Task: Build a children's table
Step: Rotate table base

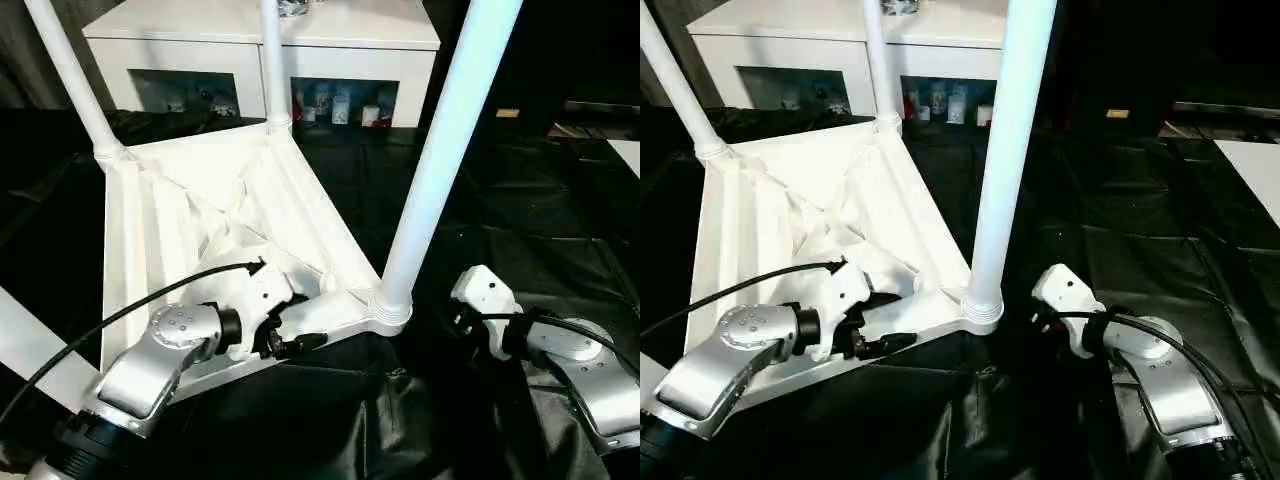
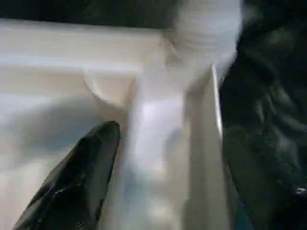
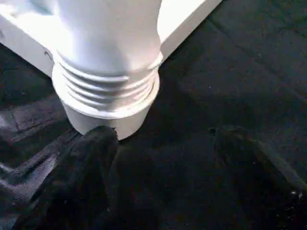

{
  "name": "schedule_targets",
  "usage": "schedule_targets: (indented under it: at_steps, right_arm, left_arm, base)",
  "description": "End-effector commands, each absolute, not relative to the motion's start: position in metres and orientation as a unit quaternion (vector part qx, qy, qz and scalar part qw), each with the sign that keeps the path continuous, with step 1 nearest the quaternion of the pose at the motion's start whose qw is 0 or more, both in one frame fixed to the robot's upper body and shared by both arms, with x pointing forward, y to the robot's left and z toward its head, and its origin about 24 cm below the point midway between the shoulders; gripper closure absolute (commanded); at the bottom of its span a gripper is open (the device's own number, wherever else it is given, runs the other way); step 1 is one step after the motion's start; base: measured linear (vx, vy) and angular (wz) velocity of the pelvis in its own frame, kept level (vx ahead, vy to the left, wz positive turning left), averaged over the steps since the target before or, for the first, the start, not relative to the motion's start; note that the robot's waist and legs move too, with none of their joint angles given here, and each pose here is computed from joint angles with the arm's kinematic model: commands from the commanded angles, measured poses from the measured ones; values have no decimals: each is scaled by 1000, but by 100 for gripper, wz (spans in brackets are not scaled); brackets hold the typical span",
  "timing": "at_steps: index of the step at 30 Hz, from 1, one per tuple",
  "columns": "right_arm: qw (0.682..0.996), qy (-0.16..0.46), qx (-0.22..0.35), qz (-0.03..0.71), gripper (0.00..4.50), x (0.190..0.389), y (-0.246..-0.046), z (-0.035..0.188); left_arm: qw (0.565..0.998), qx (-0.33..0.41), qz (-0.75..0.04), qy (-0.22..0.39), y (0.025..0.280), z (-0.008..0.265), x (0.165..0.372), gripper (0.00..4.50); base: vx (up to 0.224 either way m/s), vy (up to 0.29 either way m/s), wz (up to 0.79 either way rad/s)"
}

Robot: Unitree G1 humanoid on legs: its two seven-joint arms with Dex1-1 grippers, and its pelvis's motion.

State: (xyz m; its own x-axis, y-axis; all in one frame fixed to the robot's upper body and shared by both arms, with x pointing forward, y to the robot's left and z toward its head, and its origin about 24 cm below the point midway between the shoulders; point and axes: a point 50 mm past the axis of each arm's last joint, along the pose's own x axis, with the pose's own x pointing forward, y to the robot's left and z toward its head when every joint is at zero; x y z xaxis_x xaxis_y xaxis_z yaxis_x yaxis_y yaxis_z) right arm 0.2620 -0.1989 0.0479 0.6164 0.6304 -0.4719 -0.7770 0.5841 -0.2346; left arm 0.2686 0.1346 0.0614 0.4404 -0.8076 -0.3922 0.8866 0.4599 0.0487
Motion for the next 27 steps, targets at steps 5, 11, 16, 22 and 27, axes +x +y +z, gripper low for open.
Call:
schedule_targets:
  at_steps: [5,11,16,22,27]
  right_arm:
    - [872,169,-213,407,81,259,-194,49]
    - [872,170,-214,406,81,259,-195,49]
    - [869,179,-223,403,81,260,-199,49]
    - [867,182,-227,403,81,259,-200,49]
    - [868,182,-225,403,81,259,-201,50]
  left_arm:
    - [854,115,-500,88,132,96,277,8]
    - [819,103,-550,126,119,89,262,2]
    - [810,136,-537,192,118,65,255,2]
    - [837,133,-475,237,119,51,262,41]
    - [842,123,-466,241,116,48,265,95]
  base:
    - [0,0,0]
    - [0,0,0]
    - [0,0,0]
    - [0,0,0]
    - [0,0,0]
